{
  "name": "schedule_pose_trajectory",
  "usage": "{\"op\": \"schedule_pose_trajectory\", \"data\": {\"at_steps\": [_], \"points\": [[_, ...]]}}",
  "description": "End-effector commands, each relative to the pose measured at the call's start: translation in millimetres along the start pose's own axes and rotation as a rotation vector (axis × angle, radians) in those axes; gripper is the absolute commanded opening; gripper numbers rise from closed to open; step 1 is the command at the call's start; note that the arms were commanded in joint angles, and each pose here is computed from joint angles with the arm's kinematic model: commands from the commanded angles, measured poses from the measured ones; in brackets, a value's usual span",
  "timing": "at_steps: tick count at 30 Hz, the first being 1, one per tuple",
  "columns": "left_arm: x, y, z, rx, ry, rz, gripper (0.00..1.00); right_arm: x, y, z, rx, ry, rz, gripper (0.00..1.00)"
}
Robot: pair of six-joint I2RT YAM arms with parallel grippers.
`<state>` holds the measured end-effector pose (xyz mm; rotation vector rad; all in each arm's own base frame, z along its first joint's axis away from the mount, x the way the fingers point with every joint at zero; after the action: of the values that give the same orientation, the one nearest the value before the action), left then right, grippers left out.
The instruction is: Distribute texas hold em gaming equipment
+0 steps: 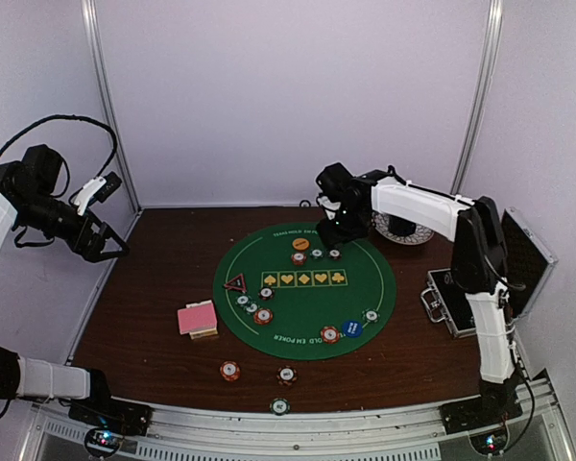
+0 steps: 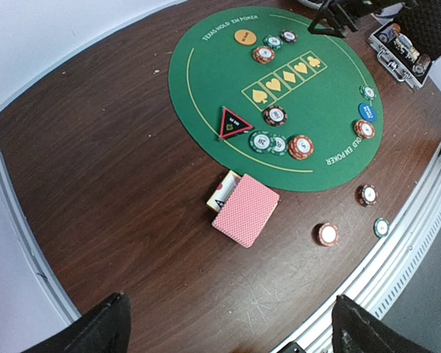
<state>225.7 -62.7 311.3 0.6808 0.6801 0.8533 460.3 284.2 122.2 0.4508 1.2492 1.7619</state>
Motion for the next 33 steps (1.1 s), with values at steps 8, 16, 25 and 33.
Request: {"op": "schedule_pose_trajectory", "data": {"at_steps": [8,16,25,33], "points": [[-1,1,-3,0.003,-0.019,-0.001,0.98,203,116,-85,-0.090,0.373,0.246,0.82],[-2,1,-4,0.003,-0.018,-0.007,0.98,283,113,-151,0.030,0.568,0.362,0.90],[-6,6,-4,-0.012,-0.026,-0.001,0.97,295,83,-174,0.115,0.602,0.383,0.86],[-5,7,-4,-0.010,-0.026,0.003,0.98,296,71,-186,0.158,0.615,0.386,0.76]]}}
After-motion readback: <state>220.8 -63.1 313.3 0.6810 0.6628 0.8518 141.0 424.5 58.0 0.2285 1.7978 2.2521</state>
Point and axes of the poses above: each gripper's point midway between its finger pads, its own y axis back along the fingers, its own x axis along the line the jaws close on, z = x × y, the point moved 2 cm from there along y, back along the fingers, and after that the axes turned 12 degrees about y, right-handed, at the moved point
